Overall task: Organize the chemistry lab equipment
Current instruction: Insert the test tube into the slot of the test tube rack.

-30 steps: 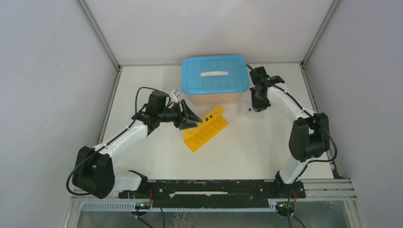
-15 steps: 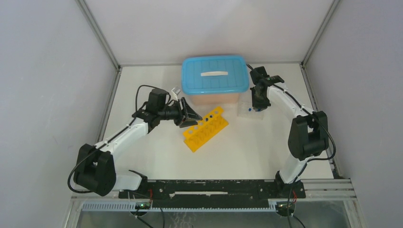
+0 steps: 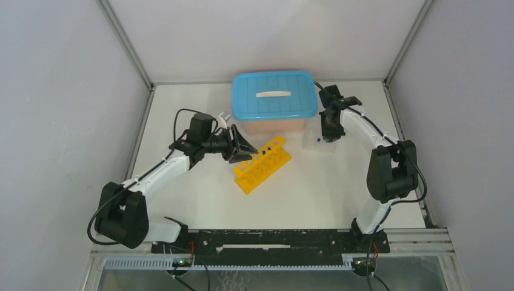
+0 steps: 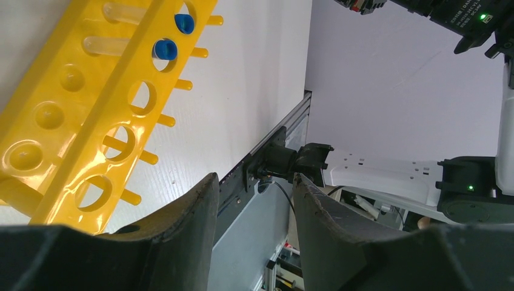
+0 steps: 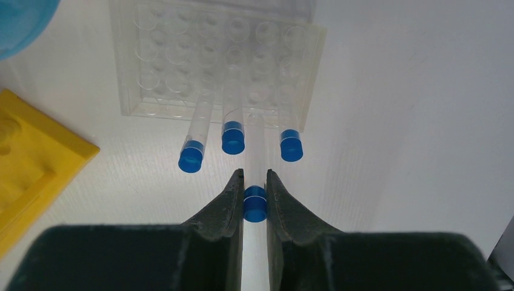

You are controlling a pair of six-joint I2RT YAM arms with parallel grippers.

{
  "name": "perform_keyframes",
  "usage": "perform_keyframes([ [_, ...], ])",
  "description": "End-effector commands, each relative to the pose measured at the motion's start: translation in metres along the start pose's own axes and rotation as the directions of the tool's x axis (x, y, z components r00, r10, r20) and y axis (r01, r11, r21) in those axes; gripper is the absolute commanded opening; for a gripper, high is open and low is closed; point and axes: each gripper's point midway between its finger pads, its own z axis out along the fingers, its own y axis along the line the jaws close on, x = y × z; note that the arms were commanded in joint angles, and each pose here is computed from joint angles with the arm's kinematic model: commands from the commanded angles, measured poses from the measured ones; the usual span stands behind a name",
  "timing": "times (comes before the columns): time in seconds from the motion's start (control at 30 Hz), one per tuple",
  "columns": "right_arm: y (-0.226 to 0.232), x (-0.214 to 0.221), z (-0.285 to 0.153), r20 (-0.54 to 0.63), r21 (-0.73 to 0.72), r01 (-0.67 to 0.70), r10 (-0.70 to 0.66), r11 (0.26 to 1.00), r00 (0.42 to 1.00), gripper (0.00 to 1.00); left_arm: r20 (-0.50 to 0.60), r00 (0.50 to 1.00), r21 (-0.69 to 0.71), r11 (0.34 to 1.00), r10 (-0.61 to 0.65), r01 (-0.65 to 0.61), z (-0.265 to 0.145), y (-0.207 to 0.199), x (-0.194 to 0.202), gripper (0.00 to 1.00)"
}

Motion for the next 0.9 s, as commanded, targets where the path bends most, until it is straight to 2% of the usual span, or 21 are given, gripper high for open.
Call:
perform_keyframes([
  [0.0, -0.003, -0.013, 0.002, 0.038, 0.004, -0.008, 0.008, 1.000, 0.999, 0.10, 0.034, 0.995, 0.065, 0.994, 0.090, -0.092, -0.006, -0.030, -0.016, 0.52],
  [0.87, -0.002, -0.009, 0.016, 0.009, 0.005, -0.003, 0.003, 1.000, 1.000, 0.12, 0.029, 0.996, 0.061, 0.994, 0.086, -0.087, -0.003, -0.028, -0.018, 0.52],
])
